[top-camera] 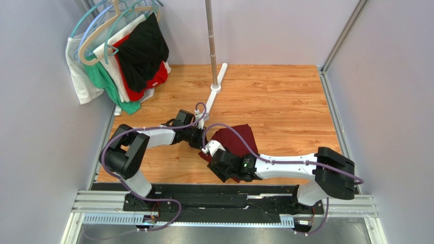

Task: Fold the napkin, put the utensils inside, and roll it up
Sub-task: Roll the napkin at the center of the board.

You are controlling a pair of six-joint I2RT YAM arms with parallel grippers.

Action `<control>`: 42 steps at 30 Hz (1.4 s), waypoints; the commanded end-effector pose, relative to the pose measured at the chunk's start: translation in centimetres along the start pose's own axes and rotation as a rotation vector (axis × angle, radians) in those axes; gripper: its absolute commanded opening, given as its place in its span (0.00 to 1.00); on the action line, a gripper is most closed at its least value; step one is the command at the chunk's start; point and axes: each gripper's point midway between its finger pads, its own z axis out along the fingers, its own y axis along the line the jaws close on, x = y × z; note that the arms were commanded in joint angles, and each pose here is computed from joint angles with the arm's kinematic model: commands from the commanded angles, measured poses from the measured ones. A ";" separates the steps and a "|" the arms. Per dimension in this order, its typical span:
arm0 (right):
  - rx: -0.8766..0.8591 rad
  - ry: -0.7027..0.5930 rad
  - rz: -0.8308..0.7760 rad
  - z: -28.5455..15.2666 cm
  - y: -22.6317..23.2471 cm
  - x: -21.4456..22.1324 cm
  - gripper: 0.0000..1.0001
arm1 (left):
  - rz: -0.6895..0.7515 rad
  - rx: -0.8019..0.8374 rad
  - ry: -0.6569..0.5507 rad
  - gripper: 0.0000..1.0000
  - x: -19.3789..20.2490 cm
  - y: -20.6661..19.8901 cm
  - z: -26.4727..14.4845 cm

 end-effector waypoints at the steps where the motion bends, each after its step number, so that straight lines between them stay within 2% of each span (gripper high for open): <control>1: 0.061 -0.074 -0.050 1.1 0.2 -1.7 0.62 | -0.024 -0.039 0.036 0.00 0.6 0.9 0.1; 16: 0.110 0.030 -0.077 3.9 -0.2 1.8 0.57 | -0.011 -0.022 0.038 0.00 0.3 0.5 0.1; 19: 0.089 0.084 -0.049 4.5 -0.1 3.2 0.48 | -0.003 -0.011 0.030 0.00 0.1 0.2 0.0; 20: 0.076 0.104 -0.037 4.6 0.0 3.7 0.35 | -0.002 -0.012 0.028 0.00 0.1 0.2 -0.1; 21: 0.073 0.116 -0.009 4.7 -0.1 4.0 0.27 | 0.001 -0.009 0.022 0.00 0.0 0.0 -0.2; 23: 0.040 0.139 0.019 4.8 0.2 4.5 0.16 | -0.001 -0.013 0.015 0.00 -0.2 -0.1 -0.5; 26: 0.005 0.157 0.043 4.7 0.6 4.8 0.05 | -0.011 -0.024 -0.004 0.00 -0.6 -0.4 -1.0; 27: -0.009 0.156 0.048 4.6 0.8 4.8 0.01 | -0.018 -0.029 -0.012 0.06 -0.7 -0.5 -1.2; 29: -0.055 0.169 0.064 4.5 1.5 4.9 0.00 | -0.022 -0.045 -0.049 0.20 -1.4 -0.8 -2.0; 30: -0.075 0.165 0.075 4.4 1.7 4.7 0.00 | -0.020 -0.055 -0.064 0.35 -1.8 -0.9 -2.4; 32: -0.134 0.166 0.103 3.9 2.4 4.7 0.00 | -0.007 -0.097 -0.108 0.48 -2.7 -1.1 -3.7; 34: -0.200 0.165 0.153 3.5 2.7 4.5 0.00 | -0.013 -0.151 -0.144 0.66 -3.3 -0.8 -5.2; 35: -0.243 0.139 0.186 3.1 2.9 3.6 0.00 | -0.019 -0.165 -0.157 0.79 -3.5 -0.7 -5.8; 38: -0.338 0.127 0.233 2.3 3.2 2.7 0.00 | -0.064 -0.197 -0.220 0.86 -3.9 0.1 -7.7; 42: -0.455 0.106 0.272 1.5 3.5 1.7 0.00 | -0.049 -0.231 -0.340 0.87 -4.4 0.1 -9.7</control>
